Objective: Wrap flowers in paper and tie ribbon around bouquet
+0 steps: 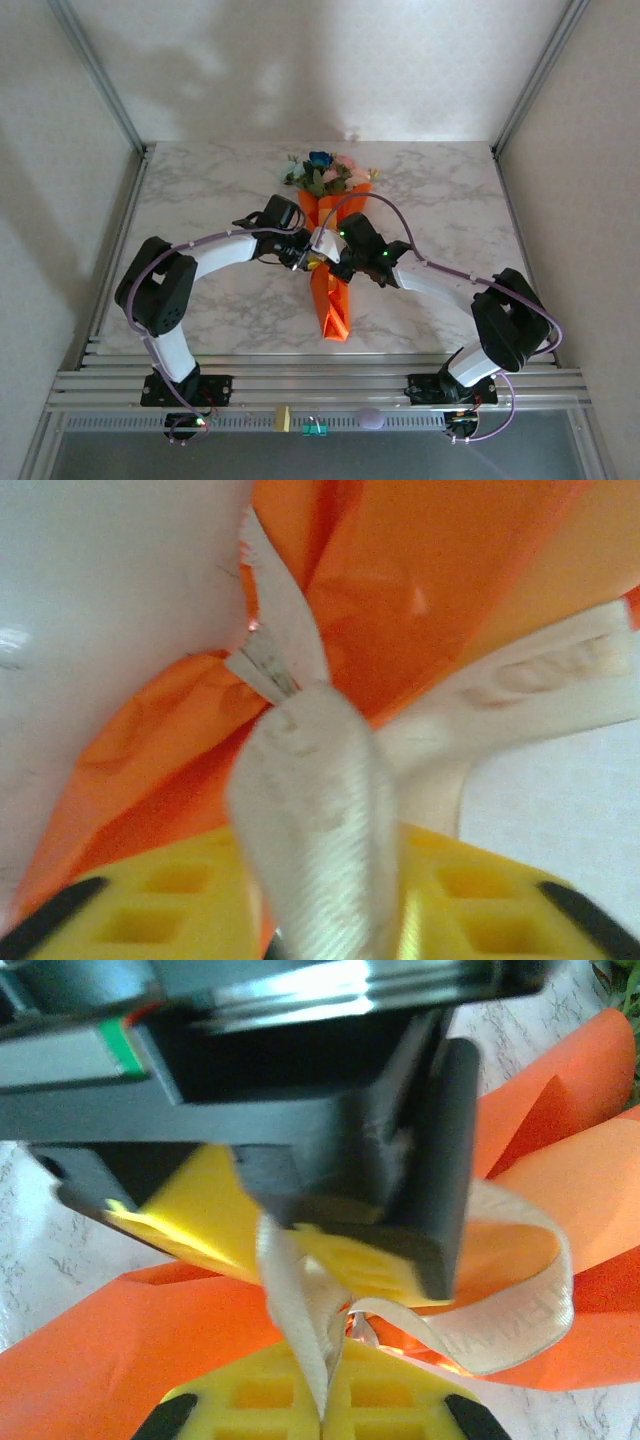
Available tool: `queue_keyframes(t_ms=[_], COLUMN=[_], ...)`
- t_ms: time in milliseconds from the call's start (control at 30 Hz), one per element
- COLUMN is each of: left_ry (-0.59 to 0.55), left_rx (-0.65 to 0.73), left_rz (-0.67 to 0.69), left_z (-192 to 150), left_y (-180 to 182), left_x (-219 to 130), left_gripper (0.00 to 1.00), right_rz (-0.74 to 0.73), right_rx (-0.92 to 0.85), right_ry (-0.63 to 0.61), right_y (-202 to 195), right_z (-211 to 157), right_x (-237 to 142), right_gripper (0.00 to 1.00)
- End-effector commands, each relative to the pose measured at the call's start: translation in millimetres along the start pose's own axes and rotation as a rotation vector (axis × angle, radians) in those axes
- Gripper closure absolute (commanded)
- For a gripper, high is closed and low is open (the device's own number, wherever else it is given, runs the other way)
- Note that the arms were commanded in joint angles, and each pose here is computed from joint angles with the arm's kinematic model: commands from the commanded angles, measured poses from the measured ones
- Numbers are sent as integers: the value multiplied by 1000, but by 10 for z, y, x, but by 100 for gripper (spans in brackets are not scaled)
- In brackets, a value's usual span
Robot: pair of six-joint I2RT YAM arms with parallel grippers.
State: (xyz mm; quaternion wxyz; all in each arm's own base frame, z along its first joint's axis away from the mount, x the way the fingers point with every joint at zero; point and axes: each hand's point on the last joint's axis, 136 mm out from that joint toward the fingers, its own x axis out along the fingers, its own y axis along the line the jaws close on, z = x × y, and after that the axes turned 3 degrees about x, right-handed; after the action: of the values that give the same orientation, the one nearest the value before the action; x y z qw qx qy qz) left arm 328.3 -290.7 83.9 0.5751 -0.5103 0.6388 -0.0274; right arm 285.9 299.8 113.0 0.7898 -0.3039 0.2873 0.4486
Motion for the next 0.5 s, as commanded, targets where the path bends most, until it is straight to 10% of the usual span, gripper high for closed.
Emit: queue_keyframes(t_ms=[0, 300, 467], left_ry=[-74, -149, -220], left_rx=[-11, 7, 57], left_rz=[-32, 24, -95], left_z=[54, 258, 517], left_y=[-96, -209, -592], left_x=[-245, -310, -368], left_gripper=[44, 36, 81], right_rz=[12, 16, 17], right_rx=[1, 7, 11], right_ry=[-11, -6, -4], right_y=[41, 62, 65], right_z=[34, -3, -10], right_x=[13, -2, -5], right_gripper=[100, 100, 100])
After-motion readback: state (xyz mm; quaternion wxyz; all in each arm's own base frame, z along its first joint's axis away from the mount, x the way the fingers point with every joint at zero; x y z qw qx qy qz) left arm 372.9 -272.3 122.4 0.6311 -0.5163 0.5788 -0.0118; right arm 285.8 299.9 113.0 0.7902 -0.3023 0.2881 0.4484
